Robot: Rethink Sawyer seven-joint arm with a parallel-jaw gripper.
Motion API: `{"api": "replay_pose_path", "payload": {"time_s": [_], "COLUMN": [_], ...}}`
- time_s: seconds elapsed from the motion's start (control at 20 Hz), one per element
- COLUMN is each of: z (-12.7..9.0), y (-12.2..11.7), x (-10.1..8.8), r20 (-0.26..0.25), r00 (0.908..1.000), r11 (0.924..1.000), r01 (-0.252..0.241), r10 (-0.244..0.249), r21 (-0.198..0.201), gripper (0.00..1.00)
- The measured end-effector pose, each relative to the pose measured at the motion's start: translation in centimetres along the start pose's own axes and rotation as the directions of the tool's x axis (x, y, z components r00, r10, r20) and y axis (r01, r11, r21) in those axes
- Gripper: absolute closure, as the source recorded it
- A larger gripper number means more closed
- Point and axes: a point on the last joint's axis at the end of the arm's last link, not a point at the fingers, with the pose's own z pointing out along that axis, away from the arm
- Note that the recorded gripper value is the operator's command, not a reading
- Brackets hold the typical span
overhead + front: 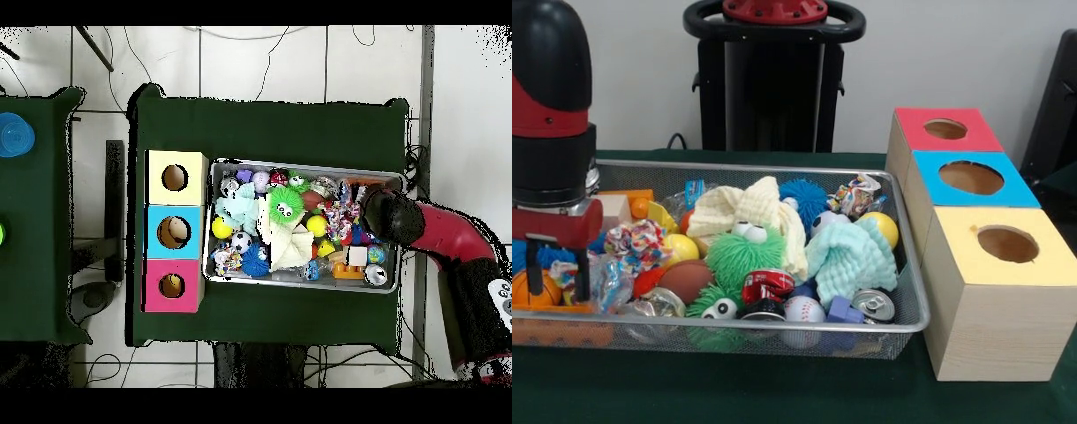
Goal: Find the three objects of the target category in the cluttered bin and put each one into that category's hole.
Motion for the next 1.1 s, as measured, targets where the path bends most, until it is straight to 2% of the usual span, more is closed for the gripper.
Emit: {"api": "replay_pose_path", "payload": {"time_s": [0.05, 0.3, 0.7, 1.1], "z": [0.1, 0.2, 0.5, 0.5], "y": [0.6, 1.5, 4.2, 5.0], "x": [0.3, 0.4, 1.9, 2.2], "r20": [0.002, 0.005, -0.025, -0.031], "r00": [0.9999, 0.9993, 0.9974, 0.9964], "r11": [0.9999, 0.9993, 0.9974, 0.9964], "r01": [0.016, 0.036, 0.067, 0.079], "r10": [-0.016, -0.036, -0.067, -0.080], "r21": [-0.001, -0.002, -0.028, -0.032], "gripper": [0.00, 0.00, 0.00, 0.00]}}
